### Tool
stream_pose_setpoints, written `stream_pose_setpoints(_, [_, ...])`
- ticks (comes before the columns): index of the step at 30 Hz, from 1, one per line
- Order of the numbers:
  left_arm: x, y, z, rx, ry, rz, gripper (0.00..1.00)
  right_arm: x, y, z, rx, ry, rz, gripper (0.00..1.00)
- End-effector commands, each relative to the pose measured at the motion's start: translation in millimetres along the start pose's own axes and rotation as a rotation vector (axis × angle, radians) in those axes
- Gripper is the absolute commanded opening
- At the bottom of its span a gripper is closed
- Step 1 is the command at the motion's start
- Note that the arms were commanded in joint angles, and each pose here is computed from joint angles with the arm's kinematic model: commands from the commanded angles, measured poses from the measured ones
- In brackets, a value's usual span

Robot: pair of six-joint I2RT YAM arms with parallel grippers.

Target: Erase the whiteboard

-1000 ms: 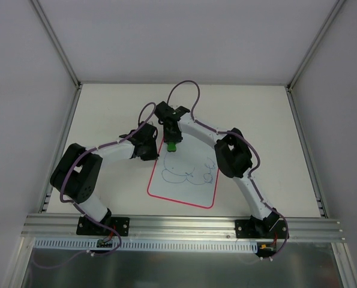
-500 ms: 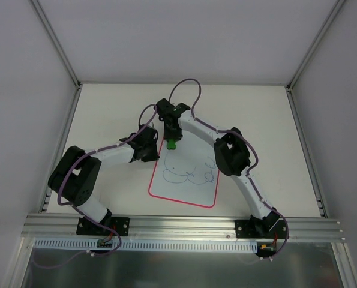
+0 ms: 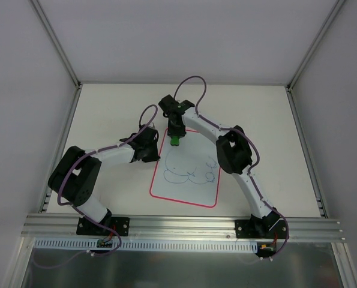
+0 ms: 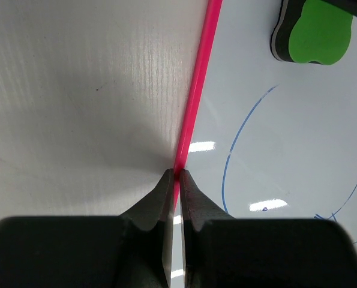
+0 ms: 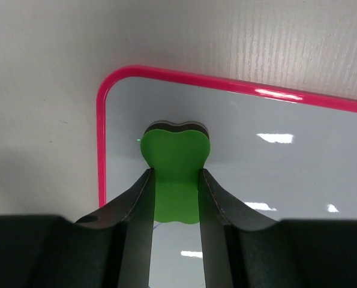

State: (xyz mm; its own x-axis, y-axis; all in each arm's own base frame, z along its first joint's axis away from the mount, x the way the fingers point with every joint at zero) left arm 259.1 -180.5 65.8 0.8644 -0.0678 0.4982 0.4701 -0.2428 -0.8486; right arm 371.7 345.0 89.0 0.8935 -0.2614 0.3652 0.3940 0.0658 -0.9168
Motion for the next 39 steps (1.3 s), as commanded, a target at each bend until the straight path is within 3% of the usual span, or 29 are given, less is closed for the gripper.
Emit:
stream_pose_setpoints(1, [-54.4, -0.4, 12.9, 0.068, 0.013, 0.237, 0.0, -25.7, 22.1, -14.8, -0.106, -0.101, 0.049, 0.0])
stream_pose_setpoints(8, [-50.0, 1.6, 11.5, 0.073, 0.006, 0.228, 0.0, -77.7, 8.7, -14.5, -0.098, -0.206, 0.141, 0.0])
stream_pose_setpoints(14, [-47.3, 3.4, 11.0, 0.084, -0.001, 0.221, 0.0, -100.7, -14.4, -24.1, -0.046, -0.195, 0.142, 0.0])
stream_pose_setpoints(24, [-45.3, 4.2, 12.3, 0.099, -0.022, 0.208, 0.0, -144.3, -6.9, -38.8, -0.034, -0.153, 0.208, 0.0])
stream_pose_setpoints(34, [-42.0, -7.9, 17.1, 0.107, -0.052, 0.142, 0.0, -119.9, -9.2, -36.1, -0.02, -0.058, 0.158, 0.0])
stream_pose_setpoints(39, [-34.4, -25.0, 19.0, 0.084, -0.07, 0.071, 0.0, -111.4, -8.5, -43.4, -0.037, -0.087, 0.13, 0.0])
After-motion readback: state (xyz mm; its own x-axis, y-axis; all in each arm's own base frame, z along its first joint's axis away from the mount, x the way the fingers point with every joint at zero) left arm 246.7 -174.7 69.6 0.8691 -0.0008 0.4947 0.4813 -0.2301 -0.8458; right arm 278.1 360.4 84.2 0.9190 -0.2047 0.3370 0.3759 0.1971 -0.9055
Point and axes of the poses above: each gripper's point midway between its finger pads, its own y axis out along the fingers, its own z axis along the line the jaws close on, x = y × z, the point moved 6 cm from there along -y, back along the fingers, and after that the axes turned 13 degrees about y, right-handed, at the moved point
